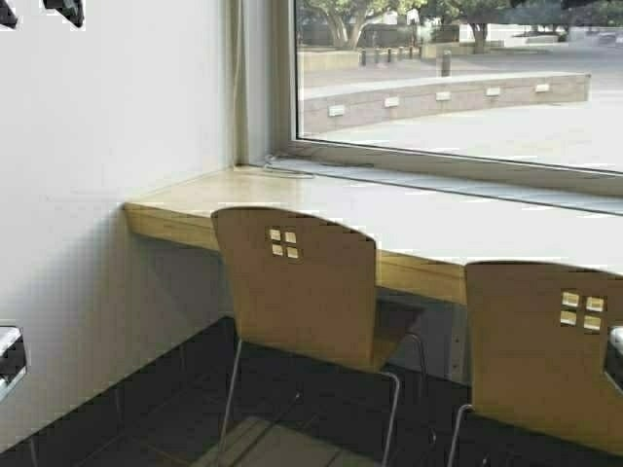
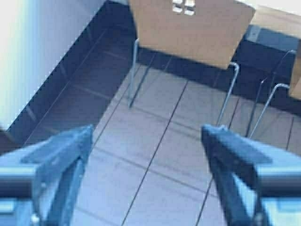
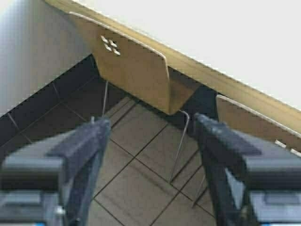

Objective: Push the chairs under the table

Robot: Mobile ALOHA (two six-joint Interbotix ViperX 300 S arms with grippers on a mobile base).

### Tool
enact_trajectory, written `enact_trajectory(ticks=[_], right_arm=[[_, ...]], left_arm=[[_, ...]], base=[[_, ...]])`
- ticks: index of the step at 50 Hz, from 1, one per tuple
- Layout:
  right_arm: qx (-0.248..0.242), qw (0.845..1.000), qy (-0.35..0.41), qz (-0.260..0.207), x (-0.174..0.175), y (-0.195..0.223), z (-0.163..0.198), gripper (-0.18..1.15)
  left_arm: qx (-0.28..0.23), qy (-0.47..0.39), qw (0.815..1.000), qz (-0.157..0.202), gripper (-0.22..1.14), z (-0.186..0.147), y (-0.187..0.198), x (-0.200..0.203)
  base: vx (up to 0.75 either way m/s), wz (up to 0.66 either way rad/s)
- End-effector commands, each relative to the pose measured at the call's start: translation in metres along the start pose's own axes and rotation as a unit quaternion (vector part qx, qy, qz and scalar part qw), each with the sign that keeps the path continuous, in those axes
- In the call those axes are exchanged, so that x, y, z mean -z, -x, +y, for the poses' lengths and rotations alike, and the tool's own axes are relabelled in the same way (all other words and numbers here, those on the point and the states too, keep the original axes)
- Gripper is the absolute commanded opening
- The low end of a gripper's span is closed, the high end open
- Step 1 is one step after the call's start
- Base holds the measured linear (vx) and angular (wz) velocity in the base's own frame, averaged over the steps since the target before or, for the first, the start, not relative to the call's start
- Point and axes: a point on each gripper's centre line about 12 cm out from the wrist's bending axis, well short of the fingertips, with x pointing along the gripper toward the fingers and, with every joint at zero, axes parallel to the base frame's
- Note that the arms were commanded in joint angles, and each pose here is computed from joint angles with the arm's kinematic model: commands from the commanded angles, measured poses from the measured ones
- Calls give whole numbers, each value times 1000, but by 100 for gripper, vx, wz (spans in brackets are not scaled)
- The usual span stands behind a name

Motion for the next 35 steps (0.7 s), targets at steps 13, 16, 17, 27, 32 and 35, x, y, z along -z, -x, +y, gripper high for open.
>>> enact_trajectory(ticks=[13, 16, 17, 27, 32, 35], right_arm=[[-1, 1000, -2, -14, -9, 4, 0, 90], [-1, 1000, -2, -17, -11, 5, 0, 90], [-1, 1000, -2, -18, -11, 5, 0, 90], [1, 1000, -2, -18, -14, 0, 0, 90], [13, 1000, -8, -14, -14, -6, -8, 90], [19, 1000, -13, -13, -15, -7, -11, 90]], left_arm=[[-7, 13, 1000, -24, 99, 2, 0, -5], [-7, 18, 999, -26, 99, 2, 1, -6], [-8, 20, 999, -28, 99, 2, 2, -7], [-7, 29, 999, -28, 99, 2, 1, -8], [-7, 30, 999, -26, 99, 2, 0, -7], [-7, 29, 999, -28, 99, 2, 2, -7]], base=[[-39, 16], [-41, -1], [-41, -4], [-40, -9], [-40, -15], [-42, -19]])
